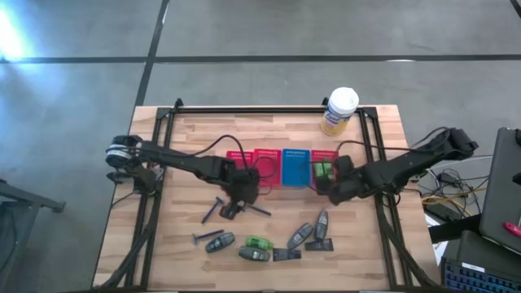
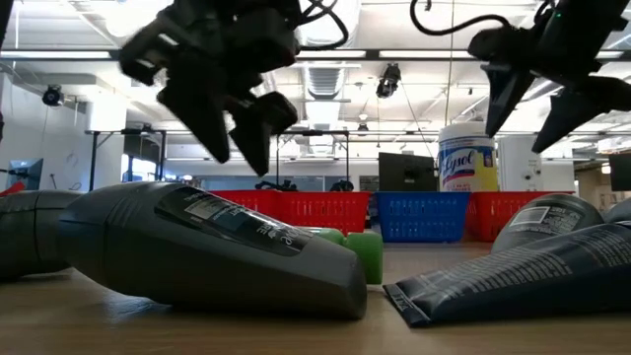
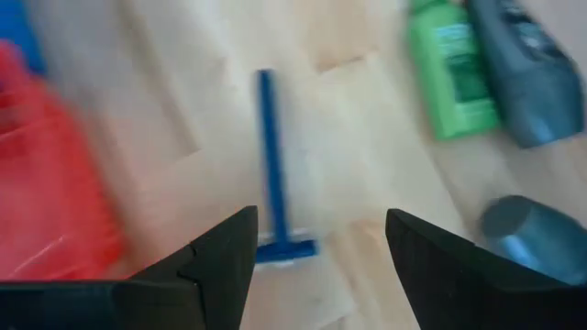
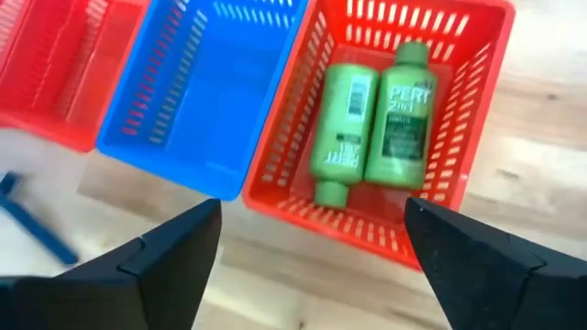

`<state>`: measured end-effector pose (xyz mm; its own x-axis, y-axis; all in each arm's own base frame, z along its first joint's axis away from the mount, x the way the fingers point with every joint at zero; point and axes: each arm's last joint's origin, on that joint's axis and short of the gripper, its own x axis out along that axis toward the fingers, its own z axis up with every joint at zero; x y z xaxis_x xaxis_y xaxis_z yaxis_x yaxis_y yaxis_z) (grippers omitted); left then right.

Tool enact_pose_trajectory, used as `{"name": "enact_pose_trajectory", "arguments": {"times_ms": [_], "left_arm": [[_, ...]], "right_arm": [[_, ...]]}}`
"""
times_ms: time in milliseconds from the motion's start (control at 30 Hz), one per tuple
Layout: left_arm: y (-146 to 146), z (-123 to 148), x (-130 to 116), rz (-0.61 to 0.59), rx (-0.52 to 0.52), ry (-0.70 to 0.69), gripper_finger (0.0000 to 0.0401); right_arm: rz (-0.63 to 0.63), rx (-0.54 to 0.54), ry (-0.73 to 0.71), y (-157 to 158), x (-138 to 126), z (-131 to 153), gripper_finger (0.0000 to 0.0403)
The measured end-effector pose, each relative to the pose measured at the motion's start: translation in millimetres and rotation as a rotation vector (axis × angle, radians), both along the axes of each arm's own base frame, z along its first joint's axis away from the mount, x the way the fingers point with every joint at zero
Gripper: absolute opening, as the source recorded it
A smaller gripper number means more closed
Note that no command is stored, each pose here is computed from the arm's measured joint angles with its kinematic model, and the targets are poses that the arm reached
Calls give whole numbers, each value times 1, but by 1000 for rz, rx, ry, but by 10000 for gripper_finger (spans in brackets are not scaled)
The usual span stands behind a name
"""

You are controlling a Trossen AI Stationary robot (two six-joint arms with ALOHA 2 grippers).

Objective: Pick & Place Travel size toiletries
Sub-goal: Put the blue razor into the left red bin

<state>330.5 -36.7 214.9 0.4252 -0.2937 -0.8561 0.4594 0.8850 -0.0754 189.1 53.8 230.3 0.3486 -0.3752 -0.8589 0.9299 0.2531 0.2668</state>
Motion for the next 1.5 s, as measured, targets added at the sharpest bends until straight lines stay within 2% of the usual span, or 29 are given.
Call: {"name": "enact_pose_trajectory", "arguments": {"times_ms": [133, 267, 333, 400, 467, 533, 667, 833, 933, 1000, 1067, 1133, 1200, 1267, 1367, 1500], "left_arm": [[-13, -13, -4, -27, -16, 24, 245], [-37, -19, -12, -46, -22, 58, 243], [-50, -20, -17, -37, -33, 86, 243], [-59, -22, -22, 19, 12, 120, 243], [-60, -25, -28, 140, 61, 180, 243], [-56, -27, -33, 302, 61, 252, 243], [-51, -21, -45, 589, -44, 293, 242], [-46, -21, -88, 904, -77, 351, 243], [-36, -30, -111, 1097, -138, 389, 243], [-31, -35, -121, 1177, -175, 402, 243], [-30, -38, -125, 1176, -223, 396, 243], [-33, -41, -127, 1116, -246, 373, 243], [-39, -42, -128, 1040, -241, 351, 243], [-42, -46, -131, 997, -186, 338, 243], [-43, -53, -134, 1052, -136, 314, 243], [-40, -51, -128, 1104, -165, 268, 243]], "right_arm": [[35, 42, -23, 6, -5, 4, 350], [73, 67, -32, 19, -10, 5, 354], [73, 78, -34, 26, -13, 4, 352], [69, 86, -34, 31, -14, 2, 348], [66, 90, -32, 34, -14, 0, 343], [61, 89, -25, 37, -14, -3, 338], [60, 79, -14, 38, -13, -5, 328], [56, 57, -23, 37, -12, -5, 322], [50, 23, -42, 37, -12, -5, 324], [47, 13, -50, 36, -12, -5, 329], [43, 5, -55, 36, -11, -5, 334], [40, 3, -58, 36, -11, -5, 340], [40, 4, -58, 36, -11, -5, 346], [35, 6, -60, 36, -11, -5, 350], [18, 13, -68, 36, -11, -5, 354], [15, 14, -69, 36, -11, -5, 347]]}}
